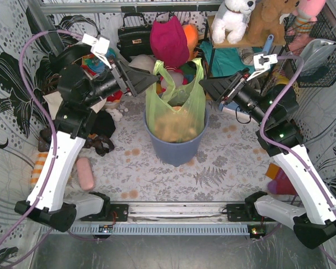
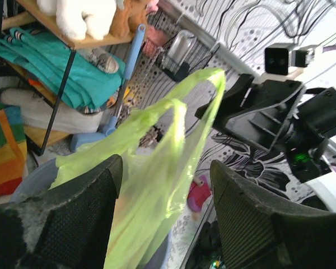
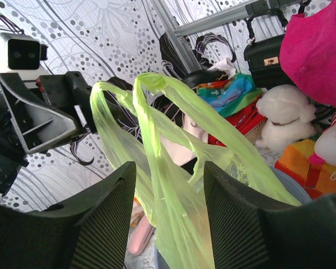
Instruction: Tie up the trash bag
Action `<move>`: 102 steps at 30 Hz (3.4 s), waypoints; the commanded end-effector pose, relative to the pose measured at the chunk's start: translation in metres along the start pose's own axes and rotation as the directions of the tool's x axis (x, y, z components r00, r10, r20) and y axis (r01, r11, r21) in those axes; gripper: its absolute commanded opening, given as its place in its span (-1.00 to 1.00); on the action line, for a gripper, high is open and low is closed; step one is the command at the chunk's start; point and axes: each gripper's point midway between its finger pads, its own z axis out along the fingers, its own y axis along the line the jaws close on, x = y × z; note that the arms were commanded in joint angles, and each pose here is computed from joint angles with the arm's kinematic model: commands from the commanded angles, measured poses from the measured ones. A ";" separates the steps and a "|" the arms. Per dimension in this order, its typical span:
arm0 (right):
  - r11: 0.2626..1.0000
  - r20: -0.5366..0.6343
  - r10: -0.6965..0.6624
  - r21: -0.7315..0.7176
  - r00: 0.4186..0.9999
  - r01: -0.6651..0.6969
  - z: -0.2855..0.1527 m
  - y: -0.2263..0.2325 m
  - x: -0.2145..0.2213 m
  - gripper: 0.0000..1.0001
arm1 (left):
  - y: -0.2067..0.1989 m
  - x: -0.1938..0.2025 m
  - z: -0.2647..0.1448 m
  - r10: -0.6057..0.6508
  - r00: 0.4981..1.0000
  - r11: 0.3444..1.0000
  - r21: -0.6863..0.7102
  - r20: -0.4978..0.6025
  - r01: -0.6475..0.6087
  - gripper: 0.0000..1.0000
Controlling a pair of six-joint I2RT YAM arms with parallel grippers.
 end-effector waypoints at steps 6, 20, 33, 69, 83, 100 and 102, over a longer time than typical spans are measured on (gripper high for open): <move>0.996 -0.005 -0.032 -0.086 0.999 0.031 0.027 0.009 -0.009 0.07 | -0.003 0.003 0.026 0.058 0.995 0.988 0.144 -0.079 -0.046 0.43; 0.951 0.016 0.029 -0.308 0.999 -0.023 0.057 0.052 -0.036 -0.27 | -0.037 -0.019 0.036 0.029 0.998 0.936 0.353 -0.053 -0.009 -0.05; 0.955 0.062 0.039 -0.295 0.997 -0.019 0.052 0.055 -0.048 -0.67 | -0.025 -0.012 0.037 0.065 0.994 0.955 0.294 -0.087 -0.037 -0.03; 0.965 0.058 0.073 -0.256 0.996 -0.056 0.038 0.041 -0.029 -0.60 | -0.048 -0.004 0.036 0.008 0.982 0.858 0.505 -0.188 0.090 -0.01; 0.966 0.051 0.086 -0.249 0.995 -0.070 0.037 0.038 -0.025 -0.59 | -0.022 0.027 0.031 0.060 0.960 0.906 0.419 -0.275 0.063 0.31; 0.941 0.074 0.107 -0.329 0.992 -0.077 0.046 0.058 -0.045 -1.00 | -0.065 -0.009 0.042 0.025 0.975 0.787 0.606 -0.220 0.117 -0.72; 0.946 0.104 0.092 -0.320 0.990 -0.054 0.046 0.065 -0.060 -1.00 | -0.065 -0.024 0.035 0.016 0.985 0.820 0.566 -0.174 0.087 -0.90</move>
